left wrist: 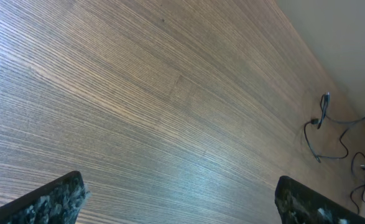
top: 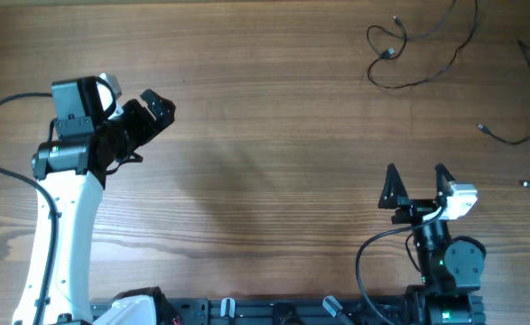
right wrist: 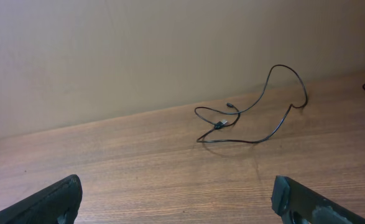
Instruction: Untangle cables
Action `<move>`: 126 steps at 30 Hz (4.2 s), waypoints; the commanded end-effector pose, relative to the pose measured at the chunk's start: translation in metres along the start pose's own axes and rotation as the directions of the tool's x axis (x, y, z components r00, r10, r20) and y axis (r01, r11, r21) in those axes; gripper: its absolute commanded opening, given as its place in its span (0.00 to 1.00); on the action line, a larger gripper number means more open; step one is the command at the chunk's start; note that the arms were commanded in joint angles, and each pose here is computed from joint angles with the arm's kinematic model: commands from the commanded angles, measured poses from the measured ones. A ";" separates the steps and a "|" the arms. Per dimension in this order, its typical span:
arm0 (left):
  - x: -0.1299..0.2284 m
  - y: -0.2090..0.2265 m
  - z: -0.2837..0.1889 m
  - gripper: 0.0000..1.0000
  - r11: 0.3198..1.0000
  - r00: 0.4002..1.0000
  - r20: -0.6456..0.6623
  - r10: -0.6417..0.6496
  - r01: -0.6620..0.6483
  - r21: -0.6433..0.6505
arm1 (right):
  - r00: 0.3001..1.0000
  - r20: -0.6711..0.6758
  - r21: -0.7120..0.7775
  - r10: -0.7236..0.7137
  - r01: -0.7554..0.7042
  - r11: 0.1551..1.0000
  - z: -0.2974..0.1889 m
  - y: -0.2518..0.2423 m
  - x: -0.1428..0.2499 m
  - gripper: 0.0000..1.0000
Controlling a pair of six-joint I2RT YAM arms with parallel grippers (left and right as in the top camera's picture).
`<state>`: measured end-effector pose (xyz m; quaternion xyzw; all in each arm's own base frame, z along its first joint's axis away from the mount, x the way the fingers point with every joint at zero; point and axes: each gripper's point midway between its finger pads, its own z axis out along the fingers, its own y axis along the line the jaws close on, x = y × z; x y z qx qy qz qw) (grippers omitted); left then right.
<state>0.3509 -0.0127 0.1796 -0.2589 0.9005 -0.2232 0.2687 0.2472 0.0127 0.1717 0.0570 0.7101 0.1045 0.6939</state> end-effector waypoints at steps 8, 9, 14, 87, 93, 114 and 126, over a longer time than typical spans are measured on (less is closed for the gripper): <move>-0.013 0.005 -0.022 1.00 0.998 0.994 0.109 0.026 -0.019 -0.065 | 1.000 0.017 -0.001 -0.020 0.020 1.000 -0.001 0.000 -0.004 1.00; -0.011 -0.002 -0.035 1.00 0.998 0.989 0.143 0.045 -0.038 -0.052 | 1.000 0.017 -0.001 -0.019 0.019 1.000 -0.001 0.000 -0.004 1.00; 0.027 -0.017 -0.081 1.00 0.953 0.911 0.290 0.292 -0.302 -0.011 | 1.000 0.017 -0.001 -0.020 0.020 1.000 -0.001 0.000 -0.004 1.00; 0.079 0.052 -0.051 1.00 0.786 0.464 0.734 0.496 -0.599 -0.153 | 0.931 0.014 0.005 -0.364 0.364 0.931 -0.001 0.000 -0.003 1.00; 0.079 0.053 -0.051 1.00 0.786 0.464 0.734 0.496 -0.599 -0.153 | 0.932 0.011 0.005 -0.363 0.363 0.932 -0.001 0.000 -0.003 1.00; 0.079 0.053 -0.051 1.00 0.786 0.464 0.734 0.496 -0.599 -0.153 | 0.932 0.011 0.005 -0.363 0.363 0.932 -0.001 0.000 -0.003 1.00; 0.079 0.053 -0.051 1.00 0.786 0.464 0.734 0.496 -0.599 -0.153 | 0.931 0.011 0.005 -0.364 0.364 0.931 -0.001 0.000 -0.003 1.00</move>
